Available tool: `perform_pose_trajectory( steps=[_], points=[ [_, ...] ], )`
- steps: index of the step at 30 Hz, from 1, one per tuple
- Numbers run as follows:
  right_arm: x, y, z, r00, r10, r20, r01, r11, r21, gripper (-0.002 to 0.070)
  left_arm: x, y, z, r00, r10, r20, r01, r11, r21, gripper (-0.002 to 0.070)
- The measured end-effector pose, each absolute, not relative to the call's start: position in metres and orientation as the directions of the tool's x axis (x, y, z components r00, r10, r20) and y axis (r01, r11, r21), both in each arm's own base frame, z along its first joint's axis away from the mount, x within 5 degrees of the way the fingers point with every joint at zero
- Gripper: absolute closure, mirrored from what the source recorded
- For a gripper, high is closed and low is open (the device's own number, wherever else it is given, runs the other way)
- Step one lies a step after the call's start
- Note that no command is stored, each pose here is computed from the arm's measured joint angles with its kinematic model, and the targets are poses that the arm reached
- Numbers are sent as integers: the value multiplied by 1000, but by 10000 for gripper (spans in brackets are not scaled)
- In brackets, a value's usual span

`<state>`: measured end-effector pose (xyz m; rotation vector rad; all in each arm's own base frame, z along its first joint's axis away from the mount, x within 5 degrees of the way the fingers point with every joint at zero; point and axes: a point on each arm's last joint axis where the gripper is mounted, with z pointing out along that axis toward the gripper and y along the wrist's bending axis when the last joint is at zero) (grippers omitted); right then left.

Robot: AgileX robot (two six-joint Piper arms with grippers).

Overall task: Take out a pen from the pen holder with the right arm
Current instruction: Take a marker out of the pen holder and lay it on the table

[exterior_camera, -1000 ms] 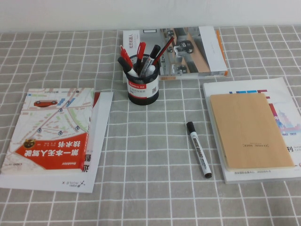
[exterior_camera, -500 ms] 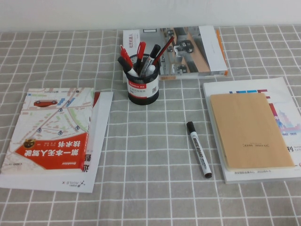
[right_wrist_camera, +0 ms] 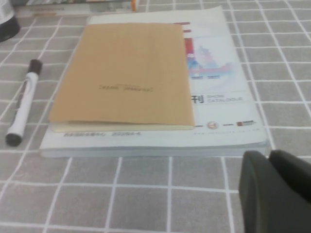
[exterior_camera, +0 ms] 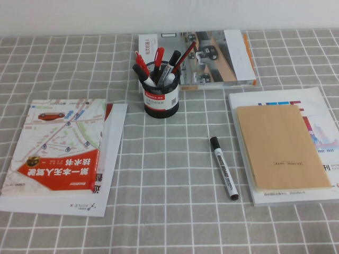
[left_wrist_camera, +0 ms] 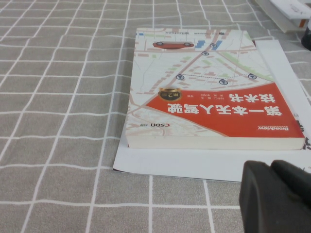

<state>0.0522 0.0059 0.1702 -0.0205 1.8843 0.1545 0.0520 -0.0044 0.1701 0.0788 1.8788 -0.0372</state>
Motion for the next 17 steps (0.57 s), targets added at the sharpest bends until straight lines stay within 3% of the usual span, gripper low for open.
perform_pose_trajectory(
  steps=[5, 17],
  points=[
    [52, 11, 170, -315, 39, -948, -152, 984, 91, 688, 52, -4, 170, -303, 36, -952, 73, 997, 14, 678],
    [51, 12, 171, -317, 52, -947, -163, 981, 109, 688, 52, -4, 170, -303, 36, -952, 73, 997, 14, 678]
  ],
)
